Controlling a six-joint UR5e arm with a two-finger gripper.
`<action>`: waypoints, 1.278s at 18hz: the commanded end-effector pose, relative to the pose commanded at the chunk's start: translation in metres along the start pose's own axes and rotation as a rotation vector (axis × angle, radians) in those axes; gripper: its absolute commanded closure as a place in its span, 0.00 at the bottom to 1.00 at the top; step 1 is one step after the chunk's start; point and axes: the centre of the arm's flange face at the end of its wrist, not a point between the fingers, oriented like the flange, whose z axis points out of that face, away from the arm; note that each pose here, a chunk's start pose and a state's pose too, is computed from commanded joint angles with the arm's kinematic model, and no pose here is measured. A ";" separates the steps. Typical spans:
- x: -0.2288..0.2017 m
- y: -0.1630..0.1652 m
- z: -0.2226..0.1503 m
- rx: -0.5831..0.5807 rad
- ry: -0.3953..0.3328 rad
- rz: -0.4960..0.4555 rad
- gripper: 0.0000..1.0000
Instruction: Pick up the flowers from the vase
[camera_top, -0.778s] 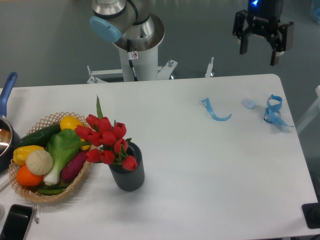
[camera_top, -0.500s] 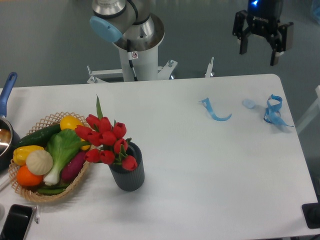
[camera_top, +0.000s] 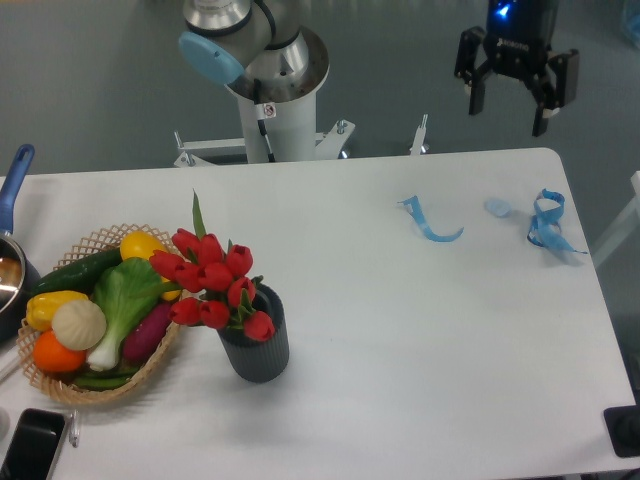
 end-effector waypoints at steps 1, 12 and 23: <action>0.000 -0.005 0.001 0.015 -0.004 -0.018 0.00; 0.029 -0.024 0.039 0.188 0.080 -0.130 0.00; 0.062 -0.058 0.092 0.287 0.208 -0.154 0.00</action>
